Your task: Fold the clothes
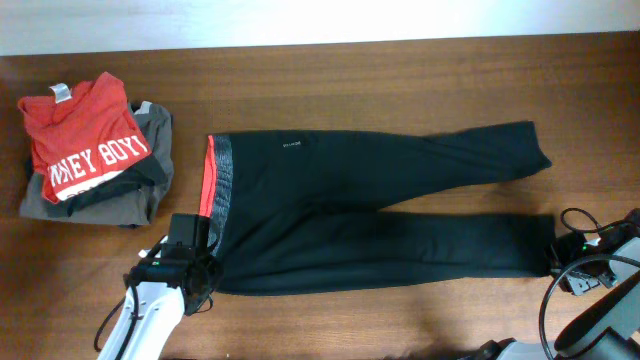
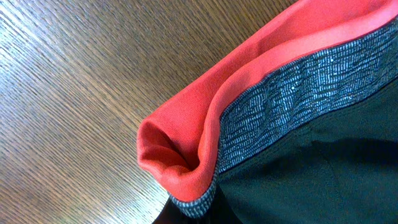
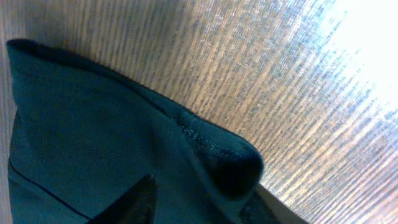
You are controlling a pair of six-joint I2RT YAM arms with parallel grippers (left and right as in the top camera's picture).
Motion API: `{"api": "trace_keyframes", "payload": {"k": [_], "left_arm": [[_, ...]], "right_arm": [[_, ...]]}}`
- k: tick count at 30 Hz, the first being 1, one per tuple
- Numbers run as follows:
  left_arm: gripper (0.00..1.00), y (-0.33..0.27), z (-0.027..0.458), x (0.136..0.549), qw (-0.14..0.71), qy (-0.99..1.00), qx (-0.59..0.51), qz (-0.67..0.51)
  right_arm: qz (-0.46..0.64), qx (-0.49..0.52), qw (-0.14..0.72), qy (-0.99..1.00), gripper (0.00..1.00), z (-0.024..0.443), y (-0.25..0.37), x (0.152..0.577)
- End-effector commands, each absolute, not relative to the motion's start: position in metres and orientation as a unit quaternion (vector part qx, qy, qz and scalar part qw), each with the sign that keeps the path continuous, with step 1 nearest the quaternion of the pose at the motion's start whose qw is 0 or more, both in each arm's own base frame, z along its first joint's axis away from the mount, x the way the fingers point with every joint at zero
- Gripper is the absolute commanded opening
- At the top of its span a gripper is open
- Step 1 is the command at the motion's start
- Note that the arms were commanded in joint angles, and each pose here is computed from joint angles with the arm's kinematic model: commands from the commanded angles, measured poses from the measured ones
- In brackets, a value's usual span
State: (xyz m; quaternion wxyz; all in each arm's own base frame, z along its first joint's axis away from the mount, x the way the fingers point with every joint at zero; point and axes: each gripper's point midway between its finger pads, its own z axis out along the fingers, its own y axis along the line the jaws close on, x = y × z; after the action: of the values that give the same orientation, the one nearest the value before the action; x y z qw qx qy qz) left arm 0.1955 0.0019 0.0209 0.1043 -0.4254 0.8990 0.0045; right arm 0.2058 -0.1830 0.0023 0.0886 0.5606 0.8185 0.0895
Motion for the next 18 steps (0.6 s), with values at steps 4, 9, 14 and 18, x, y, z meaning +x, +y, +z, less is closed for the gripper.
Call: {"api": "trace_keyframes", "payload": {"k": [4,9,14,18], "left_arm": [[0.01,0.007,0.026,0.199,0.117,0.899,-0.421,0.013],[0.00,0.007,0.026,0.199,0.117,0.908,-0.402,0.015],[0.00,0.007,0.031,0.197,0.110,0.918,-0.380,0.020],[0.00,0.006,0.051,0.206,0.120,0.926,-0.357,0.018]], "right_arm": [[0.085,0.562,0.075,0.820,0.22,-0.002,-0.180,0.201],[0.086,0.563,0.069,0.819,0.04,0.009,-0.183,0.203],[0.087,0.563,0.065,0.819,0.04,0.035,-0.191,0.210],[0.078,0.564,0.061,0.820,0.04,0.061,-0.199,0.213]]}}
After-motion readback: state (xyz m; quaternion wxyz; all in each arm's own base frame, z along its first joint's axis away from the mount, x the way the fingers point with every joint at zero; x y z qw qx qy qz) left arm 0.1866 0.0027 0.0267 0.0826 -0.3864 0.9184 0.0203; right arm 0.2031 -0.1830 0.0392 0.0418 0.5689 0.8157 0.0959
